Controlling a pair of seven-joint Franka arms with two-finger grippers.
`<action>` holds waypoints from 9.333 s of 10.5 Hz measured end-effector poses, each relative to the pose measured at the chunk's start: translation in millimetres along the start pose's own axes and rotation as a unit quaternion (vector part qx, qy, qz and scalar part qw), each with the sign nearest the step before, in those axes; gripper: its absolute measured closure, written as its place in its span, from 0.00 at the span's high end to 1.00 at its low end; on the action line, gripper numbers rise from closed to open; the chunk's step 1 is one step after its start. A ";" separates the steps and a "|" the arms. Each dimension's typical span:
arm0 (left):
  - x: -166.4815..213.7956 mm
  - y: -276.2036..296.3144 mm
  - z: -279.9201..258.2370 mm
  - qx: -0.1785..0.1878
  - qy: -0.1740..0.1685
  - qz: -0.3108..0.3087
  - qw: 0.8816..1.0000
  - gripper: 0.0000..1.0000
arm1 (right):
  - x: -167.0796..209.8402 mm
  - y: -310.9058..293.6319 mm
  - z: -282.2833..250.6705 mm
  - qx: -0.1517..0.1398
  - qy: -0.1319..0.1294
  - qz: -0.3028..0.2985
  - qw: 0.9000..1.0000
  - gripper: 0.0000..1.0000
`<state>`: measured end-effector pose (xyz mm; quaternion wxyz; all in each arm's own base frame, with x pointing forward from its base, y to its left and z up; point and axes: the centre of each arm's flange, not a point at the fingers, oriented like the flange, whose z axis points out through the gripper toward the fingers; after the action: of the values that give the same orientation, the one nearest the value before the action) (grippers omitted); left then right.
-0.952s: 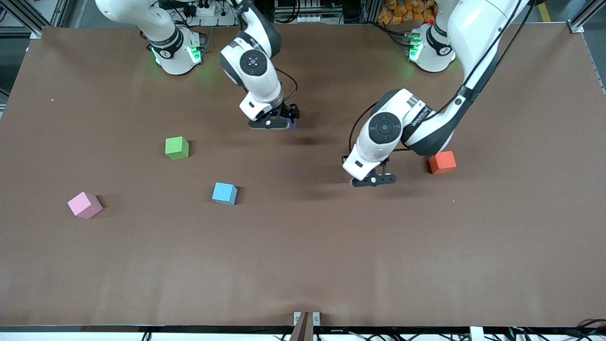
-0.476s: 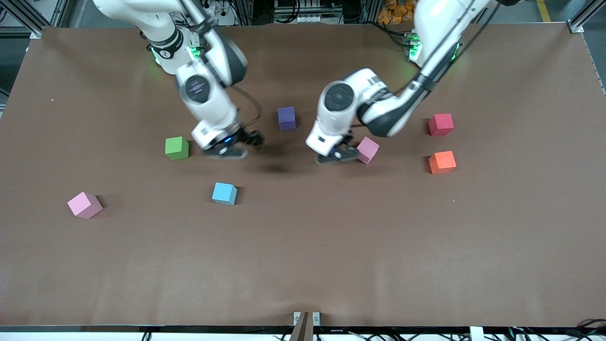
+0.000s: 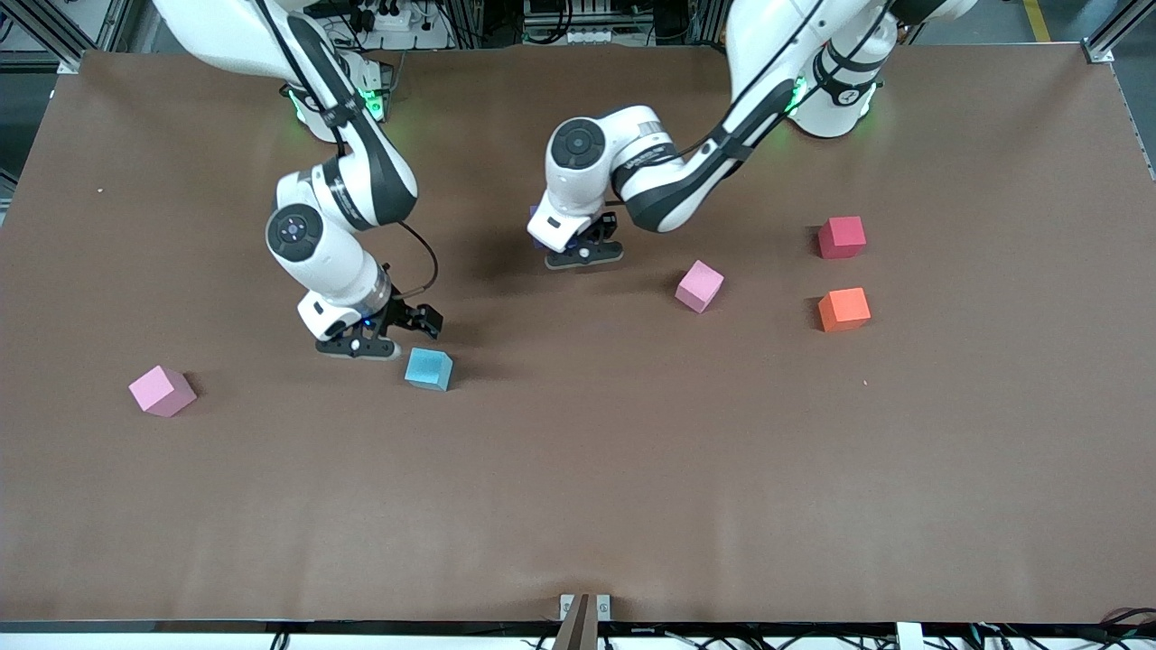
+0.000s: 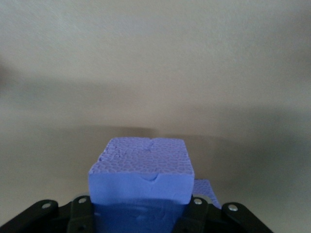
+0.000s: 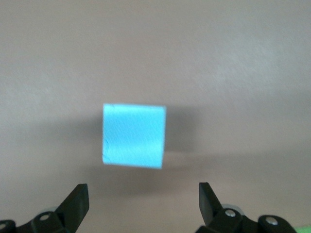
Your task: Arrange blocks into number 1
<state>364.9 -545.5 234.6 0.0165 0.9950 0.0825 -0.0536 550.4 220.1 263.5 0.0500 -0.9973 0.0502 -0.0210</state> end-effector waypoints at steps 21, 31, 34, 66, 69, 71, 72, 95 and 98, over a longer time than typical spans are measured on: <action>-25.8 42.1 42.2 0.002 0.012 0.012 1.000 0.56 | 42.6 4.6 19.2 0.004 0.037 0.016 0.999 0.56; -25.8 51.7 40.5 0.007 0.029 0.019 0.999 1.00 | 23.4 3.4 -12.9 0.011 0.034 0.044 0.998 0.56; -3.1 46.6 -1.2 0.012 0.047 0.002 0.999 1.00 | 17.7 -7.3 -14.4 0.012 0.032 0.048 0.998 0.56; 93.1 -236.2 6.7 -0.001 0.052 -0.384 0.922 1.00 | 16.8 46.0 -23.2 -0.021 -0.063 -0.077 0.995 1.00; 96.7 -230.9 9.2 -0.006 0.052 -0.390 0.919 1.00 | 30.5 123.0 -18.1 -0.016 -0.085 -0.102 0.991 1.00; 100.6 -228.4 5.1 -0.011 0.054 -0.396 0.917 1.00 | 38.9 160.6 -21.3 -0.011 -0.085 -0.113 0.990 1.00; 101.7 -227.6 3.7 -0.013 0.055 -0.397 0.916 1.00 | 41.5 178.6 -22.6 -0.009 -0.086 -0.112 0.990 1.00; 92.6 -207.3 -9.3 0.022 0.059 -0.394 0.917 1.00 | -57.6 187.1 63.9 -0.008 -0.217 -0.148 0.965 0.91; 94.4 -205.4 0.0 0.024 0.045 -0.393 0.918 1.00 | -62.0 188.7 66.7 -0.009 -0.222 -0.146 0.964 0.62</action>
<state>423.4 -327.7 219.4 -0.0332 0.8838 0.4665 -0.0130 473.4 46.1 175.7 0.0478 -0.9737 -0.1086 0.1945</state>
